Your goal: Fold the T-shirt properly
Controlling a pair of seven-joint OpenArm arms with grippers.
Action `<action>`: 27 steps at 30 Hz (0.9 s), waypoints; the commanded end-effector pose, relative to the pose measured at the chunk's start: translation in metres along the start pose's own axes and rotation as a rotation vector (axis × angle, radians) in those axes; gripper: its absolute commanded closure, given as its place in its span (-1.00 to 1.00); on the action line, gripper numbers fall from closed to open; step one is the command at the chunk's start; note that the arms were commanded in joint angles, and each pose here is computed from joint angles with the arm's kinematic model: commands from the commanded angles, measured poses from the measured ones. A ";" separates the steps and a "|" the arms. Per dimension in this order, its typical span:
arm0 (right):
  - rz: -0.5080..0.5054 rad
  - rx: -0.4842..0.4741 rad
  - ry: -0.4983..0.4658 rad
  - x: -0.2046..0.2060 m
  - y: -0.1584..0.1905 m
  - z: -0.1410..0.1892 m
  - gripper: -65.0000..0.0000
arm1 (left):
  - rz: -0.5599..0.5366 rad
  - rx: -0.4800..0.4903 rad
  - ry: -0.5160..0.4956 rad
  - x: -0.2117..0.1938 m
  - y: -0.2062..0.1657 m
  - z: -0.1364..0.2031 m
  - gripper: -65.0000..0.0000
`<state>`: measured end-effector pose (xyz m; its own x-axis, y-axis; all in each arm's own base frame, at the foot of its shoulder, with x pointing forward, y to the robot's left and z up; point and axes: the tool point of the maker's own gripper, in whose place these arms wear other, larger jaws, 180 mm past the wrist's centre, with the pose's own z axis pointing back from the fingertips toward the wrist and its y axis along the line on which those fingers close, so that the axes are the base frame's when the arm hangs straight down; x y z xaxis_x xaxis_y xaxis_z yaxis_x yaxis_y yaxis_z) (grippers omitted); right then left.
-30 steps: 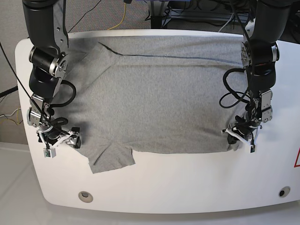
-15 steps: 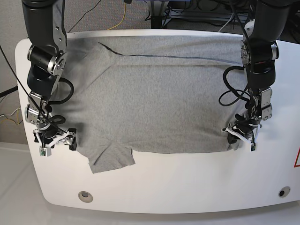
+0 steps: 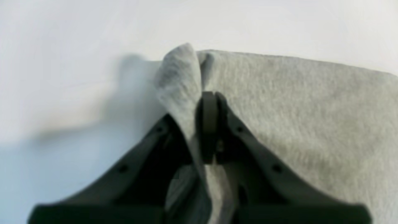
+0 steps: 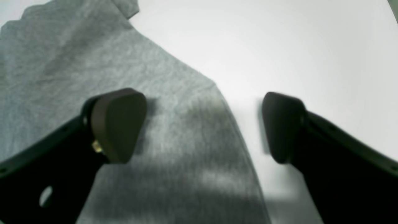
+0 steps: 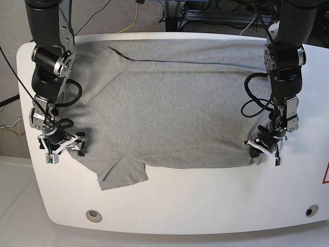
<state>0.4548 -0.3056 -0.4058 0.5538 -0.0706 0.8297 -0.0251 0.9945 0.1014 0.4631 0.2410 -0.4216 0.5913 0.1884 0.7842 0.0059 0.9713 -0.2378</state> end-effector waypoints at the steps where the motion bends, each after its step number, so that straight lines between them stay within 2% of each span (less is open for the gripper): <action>1: 0.002 -0.001 -0.065 0.026 -0.002 0.000 -0.81 | -0.025 0.018 0.026 0.003 0.005 0.001 0.92; 18: -0.010 0.006 -0.013 -0.006 0.003 0.002 -0.81 | -0.024 0.020 0.040 -0.006 0.007 0.002 0.92; 27: -0.021 0.029 0.000 -0.013 0.018 -0.003 -0.81 | -0.024 0.020 0.040 -0.006 0.007 0.002 0.92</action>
<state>0.4456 -0.2881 -0.4215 0.5449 -0.0996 0.8326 -0.0236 0.9907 0.1340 0.4603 0.2418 -0.4234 0.5848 0.1896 0.7887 0.0065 0.9712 -0.2383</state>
